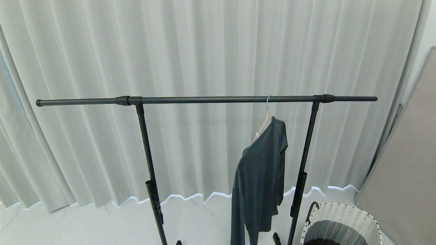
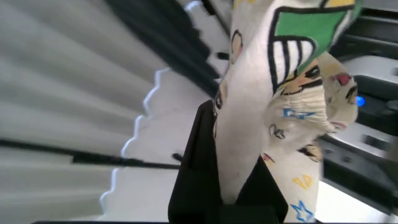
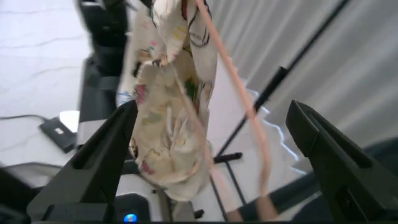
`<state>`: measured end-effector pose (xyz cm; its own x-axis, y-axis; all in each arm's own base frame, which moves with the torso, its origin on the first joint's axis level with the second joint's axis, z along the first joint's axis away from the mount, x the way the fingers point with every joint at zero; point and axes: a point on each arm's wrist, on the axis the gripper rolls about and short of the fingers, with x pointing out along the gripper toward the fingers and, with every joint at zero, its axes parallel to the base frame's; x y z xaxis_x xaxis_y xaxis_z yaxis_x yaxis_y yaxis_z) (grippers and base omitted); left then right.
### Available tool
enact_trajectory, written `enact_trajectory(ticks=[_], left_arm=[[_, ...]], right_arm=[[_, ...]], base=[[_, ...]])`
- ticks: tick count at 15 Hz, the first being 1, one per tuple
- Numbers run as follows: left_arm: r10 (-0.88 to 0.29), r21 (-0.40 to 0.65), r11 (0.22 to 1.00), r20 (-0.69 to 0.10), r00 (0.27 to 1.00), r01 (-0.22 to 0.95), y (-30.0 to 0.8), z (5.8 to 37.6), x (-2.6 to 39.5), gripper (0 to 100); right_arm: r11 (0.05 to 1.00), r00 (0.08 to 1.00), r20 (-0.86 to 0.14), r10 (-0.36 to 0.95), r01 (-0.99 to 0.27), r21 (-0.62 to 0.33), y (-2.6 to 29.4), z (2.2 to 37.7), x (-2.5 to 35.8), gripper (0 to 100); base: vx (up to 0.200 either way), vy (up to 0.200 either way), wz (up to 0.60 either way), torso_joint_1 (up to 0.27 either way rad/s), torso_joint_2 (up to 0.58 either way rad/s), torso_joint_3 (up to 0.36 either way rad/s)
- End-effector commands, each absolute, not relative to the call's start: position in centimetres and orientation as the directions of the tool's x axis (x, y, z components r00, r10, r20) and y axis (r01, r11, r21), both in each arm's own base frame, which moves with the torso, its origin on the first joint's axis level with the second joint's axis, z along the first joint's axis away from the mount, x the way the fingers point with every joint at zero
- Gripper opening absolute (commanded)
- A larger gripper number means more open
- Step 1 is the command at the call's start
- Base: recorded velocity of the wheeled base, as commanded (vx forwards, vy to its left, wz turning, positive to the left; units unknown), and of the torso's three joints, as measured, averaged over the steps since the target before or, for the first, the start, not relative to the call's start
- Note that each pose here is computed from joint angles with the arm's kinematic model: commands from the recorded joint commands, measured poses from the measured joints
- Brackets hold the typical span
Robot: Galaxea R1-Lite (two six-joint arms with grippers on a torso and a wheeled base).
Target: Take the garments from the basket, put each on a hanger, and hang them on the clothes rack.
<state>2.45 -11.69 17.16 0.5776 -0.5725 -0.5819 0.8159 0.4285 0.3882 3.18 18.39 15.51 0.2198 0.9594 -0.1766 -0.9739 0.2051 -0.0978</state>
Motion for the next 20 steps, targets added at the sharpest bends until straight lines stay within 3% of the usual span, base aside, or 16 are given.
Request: enact_trajectory(ticks=[1, 4, 7, 9, 13, 16, 20], left_arm=[[-0.534, 0.407, 0.467, -0.577, 0.618, 0.785, -11.5, 17.0, 2.9, 0], [-0.444, 0.430, 0.565, -0.561, 0.699, 0.704, -11.1, 17.0, 4.1, 0], [-0.355, 0.399, 0.705, -0.517, 0.779, 0.586, -10.8, 18.8, 6.1, 0], [-0.358, 0.339, 0.769, -0.475, 0.804, 0.543, -11.1, 20.5, 6.6, 0], [-0.388, 0.266, 0.809, -0.428, 0.816, 0.524, -11.4, 22.4, 6.8, 0], [-0.418, 0.232, 0.823, -0.371, 0.829, 0.518, -12.0, 23.6, 7.1, 0], [-0.439, 0.221, 0.818, -0.356, 0.825, 0.530, -12.6, 23.9, 7.1, 0]], right_arm=[[0.288, 0.301, -0.172, 0.938, -0.953, -0.098, 17.9, 15.6, 4.7, 100], [0.389, 0.400, -0.195, 0.896, -0.917, -0.092, 16.7, 14.9, 6.4, 100], [0.421, 0.424, -0.204, 0.883, -0.905, -0.060, 16.4, 14.7, 6.8, 100], [0.425, 0.420, -0.204, 0.885, -0.905, -0.018, 16.9, 14.8, 7.0, 100], [0.441, 0.417, -0.232, 0.879, -0.896, 0.059, 19.4, 14.6, 8.0, 100], [0.456, 0.417, -0.234, 0.878, -0.878, 0.146, 23.1, 14.7, 9.5, 100], [0.473, 0.429, -0.222, 0.876, -0.856, 0.210, 26.4, 14.7, 10.9, 100]], base=[[0.000, 0.000, 0.00, 0.000, 0.00, 0.000], [0.000, 0.000, 0.00, 0.000, 0.00, 0.000], [0.000, 0.000, 0.00, 0.000, 0.00, 0.000], [0.000, 0.000, 0.00, 0.000, 0.00, 0.000], [0.000, 0.000, 0.00, 0.000, 0.00, 0.000], [0.000, 0.000, 0.00, 0.000, 0.00, 0.000], [0.000, 0.000, 0.00, 0.000, 0.00, 0.000]])
